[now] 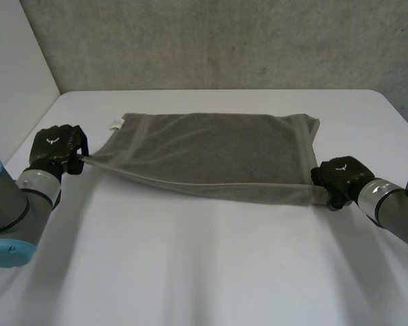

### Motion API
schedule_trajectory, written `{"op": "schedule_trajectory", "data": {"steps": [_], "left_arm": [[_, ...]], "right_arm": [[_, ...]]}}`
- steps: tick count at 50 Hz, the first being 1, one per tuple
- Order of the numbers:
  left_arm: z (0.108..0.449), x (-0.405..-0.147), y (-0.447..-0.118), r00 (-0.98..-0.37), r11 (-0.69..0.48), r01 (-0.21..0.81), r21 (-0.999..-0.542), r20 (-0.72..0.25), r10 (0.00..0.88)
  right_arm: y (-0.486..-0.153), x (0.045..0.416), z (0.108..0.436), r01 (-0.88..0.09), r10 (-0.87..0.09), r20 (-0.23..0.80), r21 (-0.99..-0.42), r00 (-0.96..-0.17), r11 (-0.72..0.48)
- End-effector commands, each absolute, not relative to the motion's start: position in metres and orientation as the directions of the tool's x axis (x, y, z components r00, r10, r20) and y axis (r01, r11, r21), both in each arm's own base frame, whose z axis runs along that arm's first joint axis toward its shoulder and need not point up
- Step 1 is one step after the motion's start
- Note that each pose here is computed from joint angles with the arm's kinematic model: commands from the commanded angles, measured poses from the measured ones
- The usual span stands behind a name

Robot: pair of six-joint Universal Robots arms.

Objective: Fold the towel.

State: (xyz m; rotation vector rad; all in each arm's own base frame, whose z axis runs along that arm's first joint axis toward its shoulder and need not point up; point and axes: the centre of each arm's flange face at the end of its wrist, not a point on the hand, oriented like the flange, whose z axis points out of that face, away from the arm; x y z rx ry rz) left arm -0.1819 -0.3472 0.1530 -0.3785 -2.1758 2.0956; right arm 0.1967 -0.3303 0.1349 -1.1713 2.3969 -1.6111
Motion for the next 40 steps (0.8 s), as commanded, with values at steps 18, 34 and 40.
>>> {"op": "schedule_trajectory", "data": {"steps": [18,34,40], "left_arm": [[0.177,-0.181,-0.332,-0.963,-0.018,0.117,-0.993,-0.118,0.242],[0.215,-0.171,-0.262,-0.955,0.037,0.13,-0.991,-0.115,0.272],[0.232,-0.17,-0.245,-0.953,0.009,0.124,-0.992,-0.117,0.28]], "right_arm": [[-0.329,0.182,0.183,-0.553,-0.52,0.423,-0.824,-0.742,0.12],[-0.255,0.147,0.271,-0.647,-0.592,0.482,-0.757,-0.645,0.088],[-0.246,0.147,0.297,-0.663,-0.566,0.549,-0.749,-0.616,-0.005]]}}
